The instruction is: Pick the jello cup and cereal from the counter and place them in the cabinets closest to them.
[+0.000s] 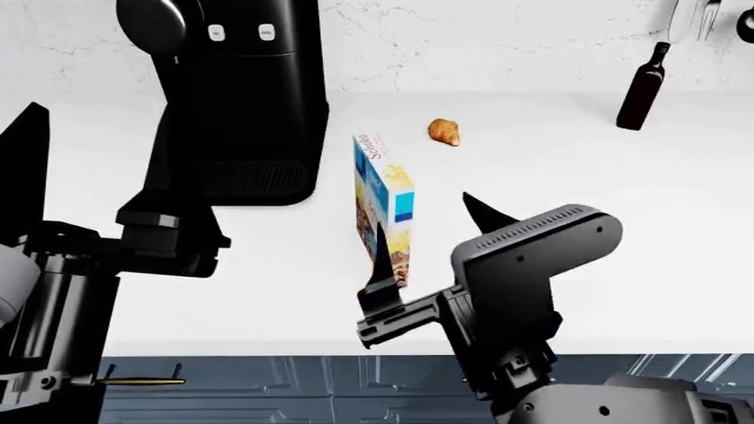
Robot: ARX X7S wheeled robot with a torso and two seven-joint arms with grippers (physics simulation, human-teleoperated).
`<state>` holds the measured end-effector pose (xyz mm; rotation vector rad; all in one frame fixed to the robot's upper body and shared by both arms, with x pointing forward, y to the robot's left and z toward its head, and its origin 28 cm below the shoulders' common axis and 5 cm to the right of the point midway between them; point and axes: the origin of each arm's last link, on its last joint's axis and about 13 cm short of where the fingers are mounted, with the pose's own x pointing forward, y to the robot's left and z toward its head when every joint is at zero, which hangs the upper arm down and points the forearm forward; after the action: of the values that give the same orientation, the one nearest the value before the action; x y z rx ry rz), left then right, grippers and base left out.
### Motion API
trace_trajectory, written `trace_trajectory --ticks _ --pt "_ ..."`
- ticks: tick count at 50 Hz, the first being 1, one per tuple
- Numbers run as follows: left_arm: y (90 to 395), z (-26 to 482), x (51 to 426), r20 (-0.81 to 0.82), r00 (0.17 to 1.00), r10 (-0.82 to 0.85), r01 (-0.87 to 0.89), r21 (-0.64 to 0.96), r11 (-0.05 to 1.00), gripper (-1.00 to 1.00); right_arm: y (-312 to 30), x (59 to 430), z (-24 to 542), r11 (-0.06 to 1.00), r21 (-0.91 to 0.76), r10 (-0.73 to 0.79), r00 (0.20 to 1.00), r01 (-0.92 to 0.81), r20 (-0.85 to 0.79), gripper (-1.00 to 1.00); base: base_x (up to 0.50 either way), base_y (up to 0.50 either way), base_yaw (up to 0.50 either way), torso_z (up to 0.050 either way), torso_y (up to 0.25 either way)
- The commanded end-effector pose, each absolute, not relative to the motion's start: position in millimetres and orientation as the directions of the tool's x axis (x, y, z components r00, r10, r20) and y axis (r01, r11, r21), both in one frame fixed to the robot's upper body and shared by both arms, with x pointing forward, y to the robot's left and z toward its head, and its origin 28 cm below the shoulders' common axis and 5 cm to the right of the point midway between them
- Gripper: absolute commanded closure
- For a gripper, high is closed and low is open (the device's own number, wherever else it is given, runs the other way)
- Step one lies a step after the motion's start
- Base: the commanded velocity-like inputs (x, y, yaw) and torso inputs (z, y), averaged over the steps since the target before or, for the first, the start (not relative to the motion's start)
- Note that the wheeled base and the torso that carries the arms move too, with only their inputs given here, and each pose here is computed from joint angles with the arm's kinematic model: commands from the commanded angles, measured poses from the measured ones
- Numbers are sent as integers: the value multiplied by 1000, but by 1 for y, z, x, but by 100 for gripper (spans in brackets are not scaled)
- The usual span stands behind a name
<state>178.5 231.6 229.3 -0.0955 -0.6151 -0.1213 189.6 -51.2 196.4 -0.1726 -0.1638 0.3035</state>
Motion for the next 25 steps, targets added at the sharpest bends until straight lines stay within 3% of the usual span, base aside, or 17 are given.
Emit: trace_trajectory --ticks 1,25 --pt "231 229 178 581 809 -89 144 -50 988 -100 -45 200 184 926 -184 342 939 -331 28 -100 0 0 0 0 0" --pt "232 229 180 576 813 -89 145 -51 988 -100 -37 243 152 932 -124 326 936 -342 -130 -100 0 0 0 0 0"
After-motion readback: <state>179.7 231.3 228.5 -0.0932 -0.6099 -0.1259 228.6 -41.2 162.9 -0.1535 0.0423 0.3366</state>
